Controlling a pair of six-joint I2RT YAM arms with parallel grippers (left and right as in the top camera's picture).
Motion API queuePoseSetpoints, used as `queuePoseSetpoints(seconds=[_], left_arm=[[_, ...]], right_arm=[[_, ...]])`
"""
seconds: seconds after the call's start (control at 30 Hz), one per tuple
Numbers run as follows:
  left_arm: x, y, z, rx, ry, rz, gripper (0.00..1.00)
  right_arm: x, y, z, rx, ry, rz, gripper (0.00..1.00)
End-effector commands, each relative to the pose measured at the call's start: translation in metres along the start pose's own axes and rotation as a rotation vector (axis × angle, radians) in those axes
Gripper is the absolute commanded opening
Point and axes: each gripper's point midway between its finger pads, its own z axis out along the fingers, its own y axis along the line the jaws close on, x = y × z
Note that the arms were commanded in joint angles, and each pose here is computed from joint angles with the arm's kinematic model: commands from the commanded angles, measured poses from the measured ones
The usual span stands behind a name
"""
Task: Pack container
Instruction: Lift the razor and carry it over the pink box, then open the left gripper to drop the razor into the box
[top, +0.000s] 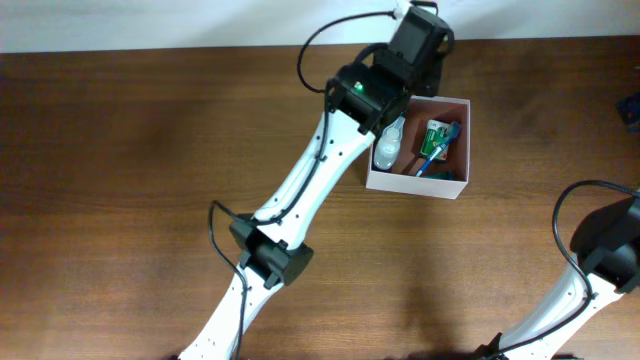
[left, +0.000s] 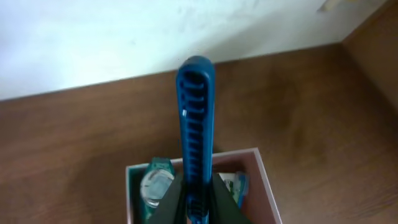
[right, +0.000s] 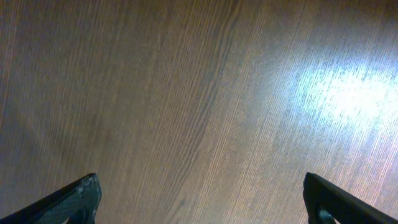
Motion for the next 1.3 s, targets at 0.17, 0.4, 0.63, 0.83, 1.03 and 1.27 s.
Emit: queuePoseSetpoints(seconds=[0.17, 0.4, 0.63, 0.83, 1.03, 1.27], left_arm=[[0.043, -0.037, 0.024, 0.084, 0.091, 0.058, 0.05], [0.059, -0.041, 0.032, 0.08, 0.127, 0.071, 0.12], [0.071, -0.039, 0.039, 0.07, 0.155, 0.078, 0.37], [0.069, -0.035, 0.04, 0.062, 0.151, 0.075, 0.52], [0.014, -0.006, -0.005, 0.045, 0.066, 0.026, 0.64], [-0.039, 0.098, -0.116, -0.202, 0.027, 0.025, 0.99]], right_arm=[[-0.001, -0.002, 0.003, 0.019, -0.007, 0.0, 0.99], [-0.001, -0.002, 0.003, 0.019, -0.007, 0.0, 0.99], [-0.001, -0.002, 0.003, 0.019, -0.007, -0.001, 0.99], [-0.001, -0.002, 0.003, 0.019, -0.007, -0.001, 0.99], [-0.001, -0.002, 0.003, 0.019, -0.008, 0.0, 0.99], [-0.001, -0.002, 0.003, 0.019, -0.008, -0.001, 0.99]])
